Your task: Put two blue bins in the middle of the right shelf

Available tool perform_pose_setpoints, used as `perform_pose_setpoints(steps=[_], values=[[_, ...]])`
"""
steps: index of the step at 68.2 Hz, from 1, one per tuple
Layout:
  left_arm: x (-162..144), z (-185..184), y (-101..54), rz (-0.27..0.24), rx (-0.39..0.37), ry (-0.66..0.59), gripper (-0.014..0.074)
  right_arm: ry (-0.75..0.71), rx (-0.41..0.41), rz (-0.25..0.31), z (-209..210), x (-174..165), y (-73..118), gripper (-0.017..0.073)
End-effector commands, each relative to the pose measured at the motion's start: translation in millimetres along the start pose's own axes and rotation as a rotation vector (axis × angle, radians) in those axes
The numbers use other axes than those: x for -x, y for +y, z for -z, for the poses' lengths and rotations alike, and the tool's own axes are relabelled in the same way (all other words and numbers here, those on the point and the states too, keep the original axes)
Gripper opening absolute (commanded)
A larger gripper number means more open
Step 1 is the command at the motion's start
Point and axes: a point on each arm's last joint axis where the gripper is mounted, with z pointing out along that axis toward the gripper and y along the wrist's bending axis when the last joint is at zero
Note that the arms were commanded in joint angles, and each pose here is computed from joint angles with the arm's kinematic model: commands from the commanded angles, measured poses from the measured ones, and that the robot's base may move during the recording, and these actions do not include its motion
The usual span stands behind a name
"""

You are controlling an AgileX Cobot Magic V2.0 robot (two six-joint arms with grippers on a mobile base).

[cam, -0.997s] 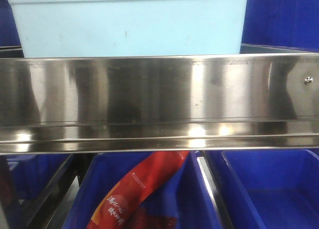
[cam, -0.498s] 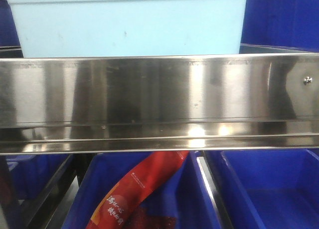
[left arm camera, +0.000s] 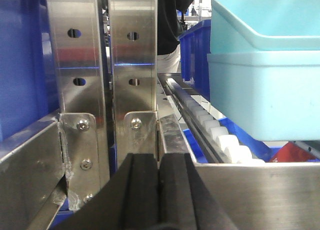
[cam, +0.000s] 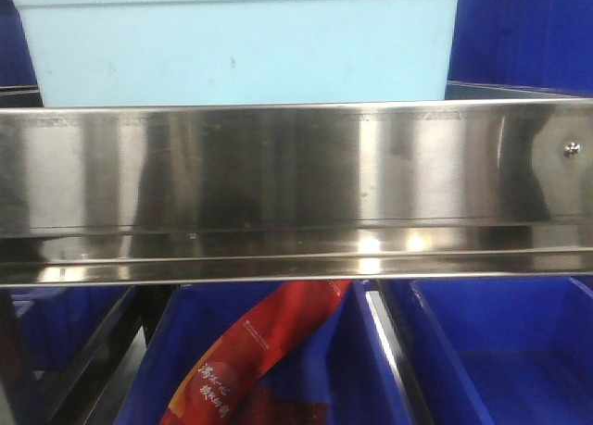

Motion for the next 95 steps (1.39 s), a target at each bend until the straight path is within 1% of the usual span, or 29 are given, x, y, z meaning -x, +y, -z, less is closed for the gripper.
perform_pose_setpoints(steps=[1,37,40,43,46,52,54,61,65,70,74,79,87,95], values=[[3.4,0.5,0.1,0.007,0.002,-0.032,-0.0111,-0.027,-0.002,0.007,0.7,2.5,-0.1,-0.0162],[3.4,0.5,0.1,0.007,0.002,-0.032,-0.0111,-0.029,-0.002,0.007,0.7,2.6,-0.1,-0.0162],[3.4,0.5,0.1,0.007,0.002,-0.032,-0.0111,-0.029,-0.003,0.018,0.7,2.6,-0.1,-0.0162],[3.4,0.5,0.1,0.007,0.002,-0.032,-0.0111,-0.029,-0.007,0.048,0.7,2.7,-0.4,-0.0162],[3.4,0.5,0.1,0.007,0.002,-0.032,-0.0111,-0.027,-0.022,0.076,0.7,2.5,-1.4,-0.0162],[3.4,0.5,0.1,0.007,0.002,-0.032,-0.0111,-0.025,-0.072,0.092,0.9,2.4,-4.6,-0.0162],[3.4,0.5,0.1,0.007,0.002,-0.032,-0.0111,-0.022,-0.106,0.089,0.9,1.7,-6.8,-0.0162],[3.4,0.5,0.1,0.007,0.002,-0.032,-0.0111,-0.024,-0.216,0.059,2.6,-5.2,-14.4,-0.0162],[3.4,0.5,0.1,0.007,0.002,-0.032,-0.0111,-0.035,-0.275,0.028,5.1,-14.4,-18.2,-0.0162],[3.4,0.5,0.1,0.007,0.002,-0.032,-0.0111,-0.039,-0.315,-0.004,7.9,-27.7,-20.6,-0.0162],[3.4,0.5,0.1,0.007,0.002,-0.032,-0.0111,-0.045,-0.338,-0.013,9.8,-41.2,-22.0,-0.0162],[3.4,0.5,0.1,0.007,0.002,-0.032,-0.0111,-0.061,-0.350,-0.011,11.5,-57.8,-23.1,-0.0162],[3.4,0.5,0.1,0.007,0.002,-0.032,-0.0111,-0.084,-0.354,-0.007,14.5,-81.3,-23.3,-0.0162],[3.4,0.5,0.1,0.007,0.002,-0.032,-0.0111,-0.064,-0.355,-0.011,15.0,-101.1,-23.8,-0.0162]])
